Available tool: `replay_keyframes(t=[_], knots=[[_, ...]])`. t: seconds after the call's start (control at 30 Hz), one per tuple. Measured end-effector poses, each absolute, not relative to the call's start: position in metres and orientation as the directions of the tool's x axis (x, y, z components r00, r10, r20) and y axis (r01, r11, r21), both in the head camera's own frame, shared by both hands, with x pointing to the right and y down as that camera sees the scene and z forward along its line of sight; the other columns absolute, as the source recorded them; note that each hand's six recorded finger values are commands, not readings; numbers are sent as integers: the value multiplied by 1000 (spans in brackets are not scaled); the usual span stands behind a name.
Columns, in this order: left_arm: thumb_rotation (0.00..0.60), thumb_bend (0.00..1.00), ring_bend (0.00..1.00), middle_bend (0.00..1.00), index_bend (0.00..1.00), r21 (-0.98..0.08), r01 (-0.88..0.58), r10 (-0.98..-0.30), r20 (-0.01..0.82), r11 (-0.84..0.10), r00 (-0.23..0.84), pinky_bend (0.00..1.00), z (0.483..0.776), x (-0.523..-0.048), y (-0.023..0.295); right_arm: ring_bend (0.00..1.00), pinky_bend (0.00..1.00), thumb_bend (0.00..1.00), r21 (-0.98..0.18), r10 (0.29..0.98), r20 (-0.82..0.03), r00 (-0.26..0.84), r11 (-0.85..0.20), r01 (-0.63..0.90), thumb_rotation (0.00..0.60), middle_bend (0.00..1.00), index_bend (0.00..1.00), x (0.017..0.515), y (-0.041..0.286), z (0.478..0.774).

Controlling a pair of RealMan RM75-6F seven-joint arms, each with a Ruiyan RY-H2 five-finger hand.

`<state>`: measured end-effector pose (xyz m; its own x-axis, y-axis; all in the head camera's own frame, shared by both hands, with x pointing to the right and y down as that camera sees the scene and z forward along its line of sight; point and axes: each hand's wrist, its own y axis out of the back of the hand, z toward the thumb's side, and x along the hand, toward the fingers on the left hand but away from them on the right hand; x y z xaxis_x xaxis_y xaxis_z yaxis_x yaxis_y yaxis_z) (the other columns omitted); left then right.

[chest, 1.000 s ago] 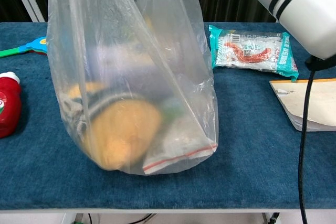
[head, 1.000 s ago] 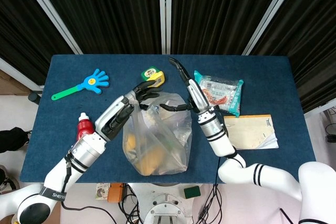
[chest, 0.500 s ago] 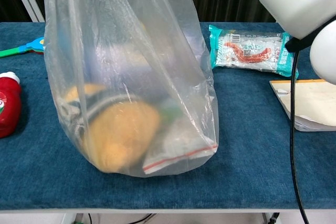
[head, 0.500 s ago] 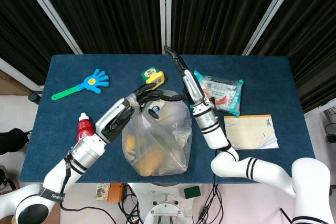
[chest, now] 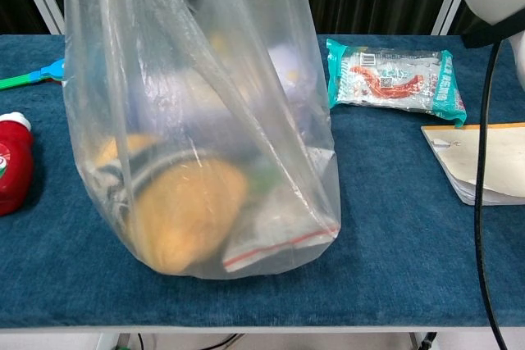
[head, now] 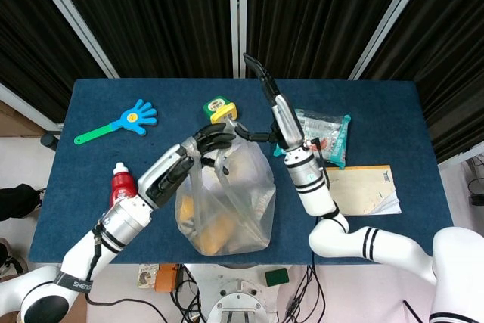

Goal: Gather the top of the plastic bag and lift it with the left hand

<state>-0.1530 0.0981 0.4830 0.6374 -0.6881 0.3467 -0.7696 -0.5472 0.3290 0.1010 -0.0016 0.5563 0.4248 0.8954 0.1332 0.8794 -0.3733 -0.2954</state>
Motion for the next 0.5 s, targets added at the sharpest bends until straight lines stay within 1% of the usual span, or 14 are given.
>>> replay_keyframes(t=[0.1,0.27,0.5], knots=[[176,78,110,126,66,328,-776,-694,348,-539,630,361,483,-154,97,0,0,225,-294,892,155,426,-370,881,600,0,0,104,1,549],[162,78,110,126,66,335,-781,-709,333,-527,621,355,480,-154,93,0,0,193,-297,888,192,418,-353,887,600,0,0,114,7,541],[158,78,104,126,77,330,-781,-729,292,-531,619,348,472,-156,90,0,0,189,-288,887,224,405,-337,896,600,0,0,126,12,535]])
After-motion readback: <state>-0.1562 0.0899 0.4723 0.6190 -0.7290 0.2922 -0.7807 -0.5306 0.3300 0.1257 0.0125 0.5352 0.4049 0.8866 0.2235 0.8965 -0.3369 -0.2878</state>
